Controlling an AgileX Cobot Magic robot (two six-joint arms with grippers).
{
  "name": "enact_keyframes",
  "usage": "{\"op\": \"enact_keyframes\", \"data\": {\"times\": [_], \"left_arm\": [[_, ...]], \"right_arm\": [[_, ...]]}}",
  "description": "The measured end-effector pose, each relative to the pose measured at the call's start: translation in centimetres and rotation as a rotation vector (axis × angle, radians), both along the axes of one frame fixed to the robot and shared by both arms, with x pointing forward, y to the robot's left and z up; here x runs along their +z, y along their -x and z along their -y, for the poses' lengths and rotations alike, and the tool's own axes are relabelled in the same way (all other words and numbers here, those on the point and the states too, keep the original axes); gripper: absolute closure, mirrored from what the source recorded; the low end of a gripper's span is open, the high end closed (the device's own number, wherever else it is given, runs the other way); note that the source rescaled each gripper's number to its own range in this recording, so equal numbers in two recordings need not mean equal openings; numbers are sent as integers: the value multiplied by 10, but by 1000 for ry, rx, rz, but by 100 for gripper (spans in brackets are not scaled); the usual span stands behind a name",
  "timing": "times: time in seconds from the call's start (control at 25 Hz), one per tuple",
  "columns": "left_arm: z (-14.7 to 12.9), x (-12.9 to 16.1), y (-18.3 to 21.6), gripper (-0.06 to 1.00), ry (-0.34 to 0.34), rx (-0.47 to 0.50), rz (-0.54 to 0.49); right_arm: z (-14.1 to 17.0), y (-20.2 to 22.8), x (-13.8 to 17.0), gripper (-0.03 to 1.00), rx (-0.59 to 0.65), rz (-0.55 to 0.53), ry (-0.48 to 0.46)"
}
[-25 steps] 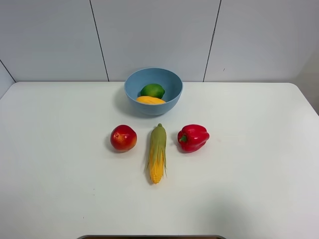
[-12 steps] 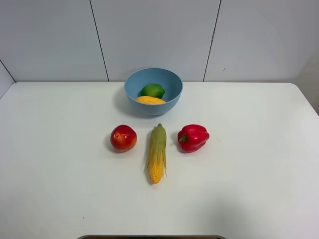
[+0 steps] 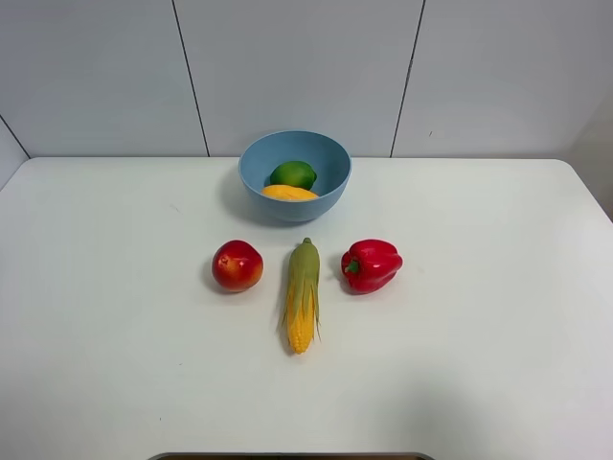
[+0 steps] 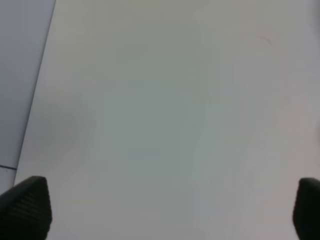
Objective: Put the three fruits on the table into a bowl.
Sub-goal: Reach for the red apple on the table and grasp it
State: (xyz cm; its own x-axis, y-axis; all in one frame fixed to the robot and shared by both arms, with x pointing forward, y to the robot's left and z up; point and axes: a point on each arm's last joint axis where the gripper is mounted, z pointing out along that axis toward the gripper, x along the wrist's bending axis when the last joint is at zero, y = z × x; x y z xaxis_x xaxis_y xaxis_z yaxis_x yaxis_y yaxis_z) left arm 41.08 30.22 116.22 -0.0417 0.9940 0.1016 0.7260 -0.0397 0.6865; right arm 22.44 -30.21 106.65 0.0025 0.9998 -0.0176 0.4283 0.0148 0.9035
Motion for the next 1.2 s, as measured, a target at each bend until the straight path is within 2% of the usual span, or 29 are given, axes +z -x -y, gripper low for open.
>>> {"op": "enact_keyframes", "data": {"times": [0.12,0.36,0.56,0.72,1.2], "left_arm": [[8,1,-23,-2,-11,-37,-35],[41,-5,-61,-2,-56,-177,-101],[70,-24,-91,-2,-125,-313,-186],[89,-45,-111,-2,-155,-382,-231],[138,-97,-141,-2,-59,-483,-284]], "right_arm": [[0,0,0,97,0,0,0],[0,0,0,97,0,0,0],[0,0,0,97,0,0,0],[0,0,0,97,0,0,0],[0,0,0,97,0,0,0]]}}
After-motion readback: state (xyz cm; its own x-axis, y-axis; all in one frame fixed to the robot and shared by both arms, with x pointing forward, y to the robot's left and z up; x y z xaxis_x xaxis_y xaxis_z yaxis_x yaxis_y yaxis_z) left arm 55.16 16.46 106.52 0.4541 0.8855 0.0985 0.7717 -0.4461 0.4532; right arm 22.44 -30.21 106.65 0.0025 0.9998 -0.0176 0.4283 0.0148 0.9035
